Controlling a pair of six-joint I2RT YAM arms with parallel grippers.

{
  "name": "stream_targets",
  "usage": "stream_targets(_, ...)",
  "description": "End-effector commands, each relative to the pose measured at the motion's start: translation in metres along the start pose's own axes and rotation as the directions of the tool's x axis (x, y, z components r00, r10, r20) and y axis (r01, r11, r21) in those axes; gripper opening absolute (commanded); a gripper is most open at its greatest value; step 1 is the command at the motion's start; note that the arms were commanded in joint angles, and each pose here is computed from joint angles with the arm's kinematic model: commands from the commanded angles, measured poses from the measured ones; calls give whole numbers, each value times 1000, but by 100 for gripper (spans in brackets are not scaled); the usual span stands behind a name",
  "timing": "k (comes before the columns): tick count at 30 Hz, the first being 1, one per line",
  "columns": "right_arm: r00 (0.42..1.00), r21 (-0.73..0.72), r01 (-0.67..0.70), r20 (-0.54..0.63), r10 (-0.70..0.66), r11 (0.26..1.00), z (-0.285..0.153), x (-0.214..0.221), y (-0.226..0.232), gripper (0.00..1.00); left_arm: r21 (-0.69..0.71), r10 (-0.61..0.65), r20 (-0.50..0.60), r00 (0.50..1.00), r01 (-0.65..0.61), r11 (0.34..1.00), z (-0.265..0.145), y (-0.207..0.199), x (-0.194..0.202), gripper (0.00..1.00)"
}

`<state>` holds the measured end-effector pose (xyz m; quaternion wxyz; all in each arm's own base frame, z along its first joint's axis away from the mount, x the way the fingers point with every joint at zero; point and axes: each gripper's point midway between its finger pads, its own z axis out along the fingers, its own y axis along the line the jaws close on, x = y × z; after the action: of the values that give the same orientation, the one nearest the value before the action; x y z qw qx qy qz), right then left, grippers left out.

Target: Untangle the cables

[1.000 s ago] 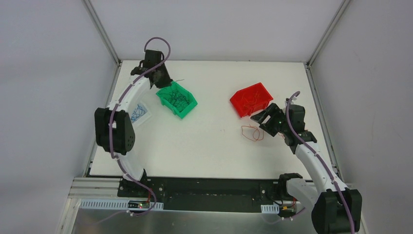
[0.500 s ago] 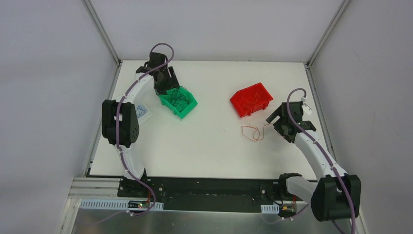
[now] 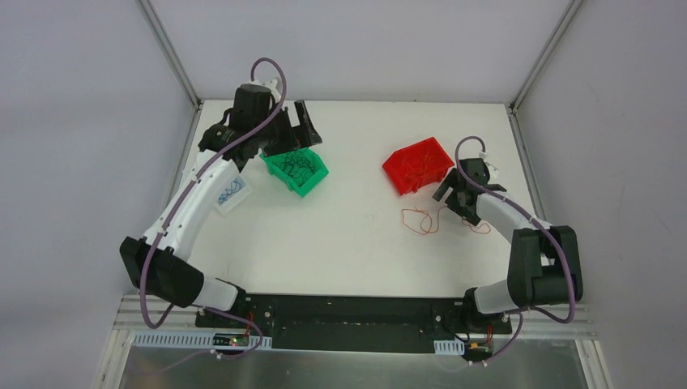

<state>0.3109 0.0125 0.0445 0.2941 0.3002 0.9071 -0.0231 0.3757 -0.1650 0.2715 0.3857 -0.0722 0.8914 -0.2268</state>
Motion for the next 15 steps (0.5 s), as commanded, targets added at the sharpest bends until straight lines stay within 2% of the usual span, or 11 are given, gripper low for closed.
stream_targets(1, 997, -195, 17, -75, -32, 981, -2, 3, 39, 99, 68, 6, -46, 999, -3, 998, -23, -12, 26, 99)
stream_targets(6, 980, -405, -44, -195, -39, 913, -28, 31, 69, 99, 61, 22, -40, 999, -19, 998, -36, -3, 40, 99)
stream_targets(9, 969, -423, 44, -203, -142, 905, -41, 51, 78, 99, 49, 30, -45, 999, -27, 998, -38, 4, 47, 99)
stream_targets(15, 936, -352, 214, -193, -295, 911, -43, 71, 74, 99, 43, 37, -71, 997, -34, 998, -36, 10, 59, 99)
